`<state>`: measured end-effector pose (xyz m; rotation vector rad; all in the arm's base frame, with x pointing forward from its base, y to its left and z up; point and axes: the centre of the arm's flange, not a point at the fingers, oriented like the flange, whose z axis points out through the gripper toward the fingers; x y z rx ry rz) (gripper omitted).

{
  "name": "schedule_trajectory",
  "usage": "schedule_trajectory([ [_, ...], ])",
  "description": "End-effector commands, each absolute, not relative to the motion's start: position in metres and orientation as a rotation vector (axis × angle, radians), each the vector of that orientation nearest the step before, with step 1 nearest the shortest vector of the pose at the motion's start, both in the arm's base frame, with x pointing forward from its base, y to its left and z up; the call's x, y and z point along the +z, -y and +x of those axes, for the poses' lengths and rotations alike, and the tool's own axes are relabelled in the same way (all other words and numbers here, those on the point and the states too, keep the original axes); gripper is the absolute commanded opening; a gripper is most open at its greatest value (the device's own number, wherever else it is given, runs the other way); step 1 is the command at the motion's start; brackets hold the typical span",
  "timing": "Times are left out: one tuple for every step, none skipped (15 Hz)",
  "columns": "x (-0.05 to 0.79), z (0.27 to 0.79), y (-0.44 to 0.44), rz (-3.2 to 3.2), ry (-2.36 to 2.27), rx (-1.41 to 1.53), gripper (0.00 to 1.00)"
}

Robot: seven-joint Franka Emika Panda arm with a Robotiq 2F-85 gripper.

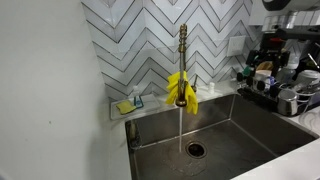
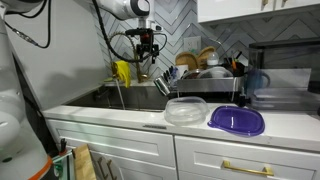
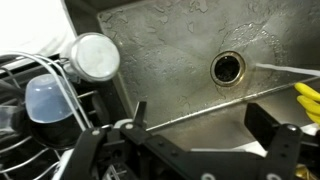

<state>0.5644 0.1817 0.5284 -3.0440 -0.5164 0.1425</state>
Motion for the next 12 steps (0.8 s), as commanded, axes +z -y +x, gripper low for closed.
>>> schedule_trajectory([
  [0.508, 0.524, -0.11, -3.054, 0.623, 0.09, 1.0],
  [0.493, 0.522, -0.094, -3.047, 0.631, 0.068, 1.0],
  [0.48, 0.523, -0.082, -3.019, 0.608, 0.013, 1.0],
  [0.513, 0.55, -0.108, -3.041, 0.592, 0.071, 1.0],
  [0.505, 0.549, -0.097, -3.042, 0.583, 0.068, 1.0],
  [0.505, 0.55, -0.095, -3.043, 0.577, 0.068, 1.0],
  [0.507, 0.551, -0.098, -3.042, 0.584, 0.061, 1.0],
  [0.51, 0.552, -0.102, -3.04, 0.592, 0.054, 1.0],
  [0.512, 0.552, -0.105, -3.039, 0.599, 0.048, 1.0],
  [0.513, 0.551, -0.107, -3.039, 0.603, 0.045, 1.0],
  [0.514, 0.551, -0.097, -3.025, 0.678, 0.048, 1.0],
  [0.514, 0.547, -0.083, -3.016, 0.765, 0.07, 1.0],
])
